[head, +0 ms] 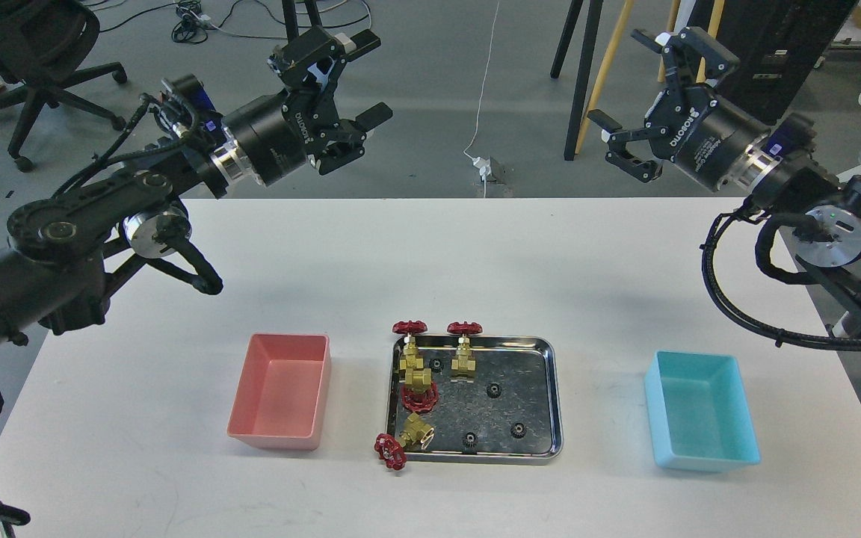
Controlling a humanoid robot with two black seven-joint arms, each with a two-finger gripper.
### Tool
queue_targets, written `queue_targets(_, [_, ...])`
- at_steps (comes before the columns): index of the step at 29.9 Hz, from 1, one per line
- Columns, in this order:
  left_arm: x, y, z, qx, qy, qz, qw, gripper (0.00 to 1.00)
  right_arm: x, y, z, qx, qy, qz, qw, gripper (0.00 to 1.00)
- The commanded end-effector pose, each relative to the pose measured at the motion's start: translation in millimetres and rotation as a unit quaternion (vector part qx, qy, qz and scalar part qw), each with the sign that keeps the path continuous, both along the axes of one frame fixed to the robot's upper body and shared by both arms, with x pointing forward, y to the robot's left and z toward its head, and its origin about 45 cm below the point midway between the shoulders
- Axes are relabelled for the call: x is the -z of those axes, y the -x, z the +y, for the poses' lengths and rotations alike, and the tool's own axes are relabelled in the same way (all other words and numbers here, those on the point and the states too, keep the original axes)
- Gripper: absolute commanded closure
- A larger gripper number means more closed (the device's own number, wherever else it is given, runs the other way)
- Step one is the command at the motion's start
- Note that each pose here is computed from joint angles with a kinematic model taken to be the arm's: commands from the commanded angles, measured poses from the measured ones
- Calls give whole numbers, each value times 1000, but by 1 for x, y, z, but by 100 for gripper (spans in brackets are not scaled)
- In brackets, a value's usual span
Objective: Place valve in pink box and gear in blue box
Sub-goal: 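Swing the left arm down toward the metal tray of valves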
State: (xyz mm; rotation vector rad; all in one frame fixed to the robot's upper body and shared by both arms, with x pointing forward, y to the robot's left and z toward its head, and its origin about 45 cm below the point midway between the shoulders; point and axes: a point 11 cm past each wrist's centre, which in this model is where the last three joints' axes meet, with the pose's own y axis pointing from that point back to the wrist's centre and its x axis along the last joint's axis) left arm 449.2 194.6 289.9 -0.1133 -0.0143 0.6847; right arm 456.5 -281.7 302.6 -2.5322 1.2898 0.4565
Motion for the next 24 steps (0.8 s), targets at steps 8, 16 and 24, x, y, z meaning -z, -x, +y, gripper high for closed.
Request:
queue_targets(8, [8,-21,50,-87,9,7,996,0,-8,-7,-41,66,-60,1,996,0])
queue_targets(16, [-22,11,18,-33,123,-17,992,0,-1,-3,-68,106,-94,7,990,0])
queue_targets(24, [-38,83,3,171,-203,-128,956,5,2,7,-97,129,-71,12,989,0])
